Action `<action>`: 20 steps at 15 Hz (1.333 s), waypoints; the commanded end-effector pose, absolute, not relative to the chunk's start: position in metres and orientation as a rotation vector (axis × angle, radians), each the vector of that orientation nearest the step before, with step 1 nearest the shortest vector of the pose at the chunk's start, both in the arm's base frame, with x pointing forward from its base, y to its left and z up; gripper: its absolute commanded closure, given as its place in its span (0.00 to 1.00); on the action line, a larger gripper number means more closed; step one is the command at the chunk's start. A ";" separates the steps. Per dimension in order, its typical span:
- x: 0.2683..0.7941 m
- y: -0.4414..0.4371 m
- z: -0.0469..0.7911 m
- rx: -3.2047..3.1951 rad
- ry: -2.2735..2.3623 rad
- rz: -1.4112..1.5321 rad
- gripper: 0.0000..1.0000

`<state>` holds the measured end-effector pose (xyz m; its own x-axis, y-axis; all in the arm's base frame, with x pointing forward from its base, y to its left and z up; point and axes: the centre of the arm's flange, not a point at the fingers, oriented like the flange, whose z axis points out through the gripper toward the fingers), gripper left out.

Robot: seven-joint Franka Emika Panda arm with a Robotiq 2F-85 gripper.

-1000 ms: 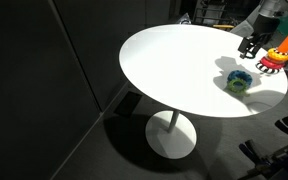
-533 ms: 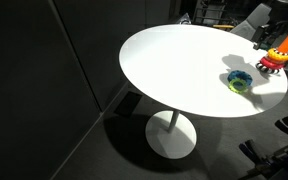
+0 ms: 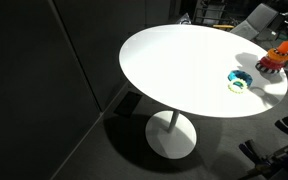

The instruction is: Pick up the green ring and put it on the ring holder

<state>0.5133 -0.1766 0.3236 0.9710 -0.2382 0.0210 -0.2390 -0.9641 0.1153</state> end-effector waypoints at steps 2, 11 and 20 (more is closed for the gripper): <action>0.496 -0.202 0.348 2.979 -0.430 0.011 0.54; 0.484 -0.254 0.350 2.950 -0.597 0.026 0.54; 0.494 -0.283 0.346 2.932 -0.679 0.027 0.54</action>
<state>0.4801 -0.2700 0.3445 0.9103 -0.4110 0.0491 -0.4138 -0.9019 0.1241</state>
